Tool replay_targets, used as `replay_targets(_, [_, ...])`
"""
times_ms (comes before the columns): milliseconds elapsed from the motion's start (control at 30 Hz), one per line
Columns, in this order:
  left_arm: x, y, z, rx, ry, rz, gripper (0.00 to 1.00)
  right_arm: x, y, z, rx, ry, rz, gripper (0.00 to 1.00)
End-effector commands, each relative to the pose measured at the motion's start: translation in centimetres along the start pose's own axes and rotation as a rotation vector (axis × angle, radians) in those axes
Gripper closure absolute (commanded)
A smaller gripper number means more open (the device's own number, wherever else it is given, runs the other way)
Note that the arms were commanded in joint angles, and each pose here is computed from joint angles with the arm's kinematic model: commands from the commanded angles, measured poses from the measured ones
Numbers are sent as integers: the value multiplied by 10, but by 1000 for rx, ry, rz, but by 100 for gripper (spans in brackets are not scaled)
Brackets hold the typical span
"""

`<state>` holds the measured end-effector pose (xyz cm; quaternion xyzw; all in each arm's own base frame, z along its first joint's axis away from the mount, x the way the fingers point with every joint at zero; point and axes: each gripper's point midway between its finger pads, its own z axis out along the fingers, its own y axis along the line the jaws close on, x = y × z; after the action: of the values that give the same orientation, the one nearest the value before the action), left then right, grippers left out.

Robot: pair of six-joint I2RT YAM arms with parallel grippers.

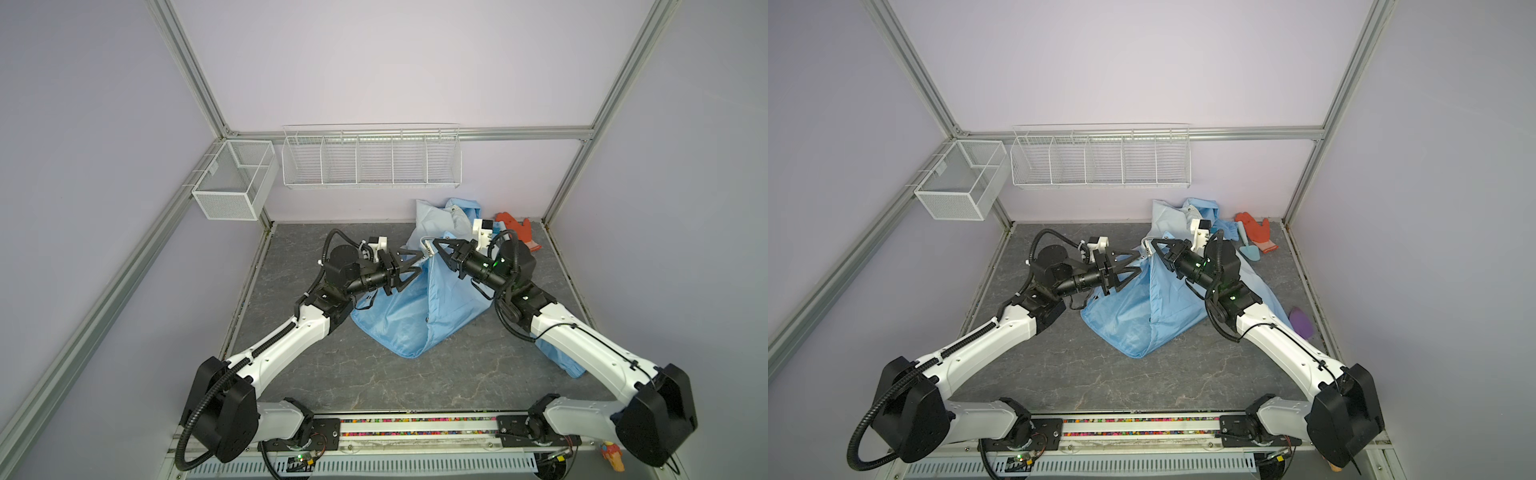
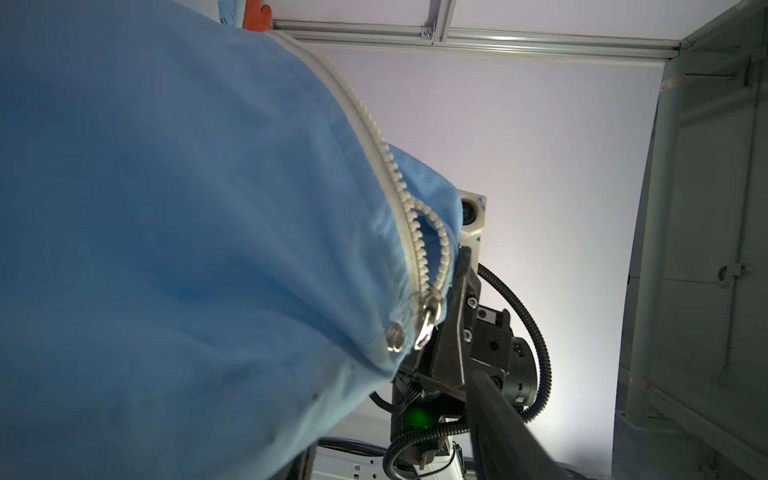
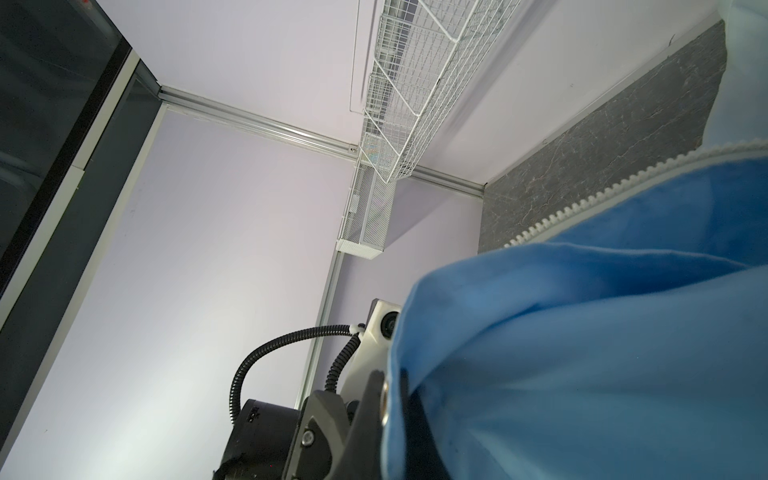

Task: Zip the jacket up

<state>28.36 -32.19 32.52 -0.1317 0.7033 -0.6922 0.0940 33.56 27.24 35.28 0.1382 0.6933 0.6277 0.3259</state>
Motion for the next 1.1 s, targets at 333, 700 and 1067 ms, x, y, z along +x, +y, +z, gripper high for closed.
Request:
replay_targets(333, [8, -8, 3, 110, -183, -188, 38, 0, 33, -18, -72, -77, -63, 93])
replay_targets(700, [-6, -33, 2, 203, -291, -130, 38, 14, 37, -22, -76, -48, -60, 93])
replay_targets(1067, [-7, -49, 20, 299, -298, -112, 52, 21, 38, -29, -72, -29, -58, 93])
